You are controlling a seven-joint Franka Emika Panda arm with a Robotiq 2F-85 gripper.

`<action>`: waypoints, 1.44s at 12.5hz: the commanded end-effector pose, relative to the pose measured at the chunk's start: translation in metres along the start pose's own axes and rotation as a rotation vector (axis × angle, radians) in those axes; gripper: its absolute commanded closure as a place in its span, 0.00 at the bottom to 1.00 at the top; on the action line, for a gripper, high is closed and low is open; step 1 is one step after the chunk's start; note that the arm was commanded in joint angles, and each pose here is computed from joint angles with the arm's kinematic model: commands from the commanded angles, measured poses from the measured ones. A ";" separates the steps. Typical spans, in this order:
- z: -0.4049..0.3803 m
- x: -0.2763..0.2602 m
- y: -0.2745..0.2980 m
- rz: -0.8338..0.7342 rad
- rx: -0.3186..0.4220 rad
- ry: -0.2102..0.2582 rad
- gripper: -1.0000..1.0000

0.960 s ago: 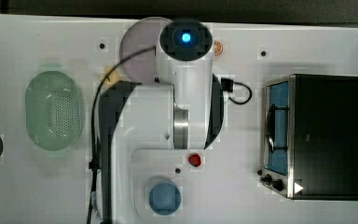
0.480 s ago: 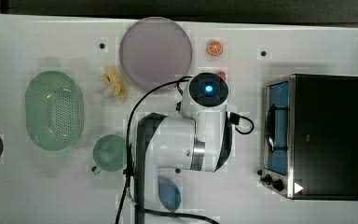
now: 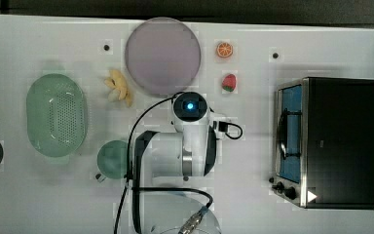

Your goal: Pick Ketchup from oven and place it on table.

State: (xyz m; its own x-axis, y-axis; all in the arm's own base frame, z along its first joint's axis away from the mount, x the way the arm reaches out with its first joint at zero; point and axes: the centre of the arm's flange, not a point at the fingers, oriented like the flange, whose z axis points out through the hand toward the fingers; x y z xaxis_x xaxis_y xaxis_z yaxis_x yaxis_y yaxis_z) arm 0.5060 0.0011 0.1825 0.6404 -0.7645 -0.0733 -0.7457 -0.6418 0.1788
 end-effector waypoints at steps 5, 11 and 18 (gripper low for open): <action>-0.193 0.022 0.007 0.067 0.146 0.040 0.00; -0.365 0.021 0.025 0.061 0.175 0.052 0.00; -0.410 0.017 0.043 0.069 0.148 0.031 0.00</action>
State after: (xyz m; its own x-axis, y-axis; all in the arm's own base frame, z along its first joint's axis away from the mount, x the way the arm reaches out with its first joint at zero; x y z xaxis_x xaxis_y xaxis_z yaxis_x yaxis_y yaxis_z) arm 0.5655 -0.0059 0.5581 0.6149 -0.7861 -0.0626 -0.7801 -0.6180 0.0975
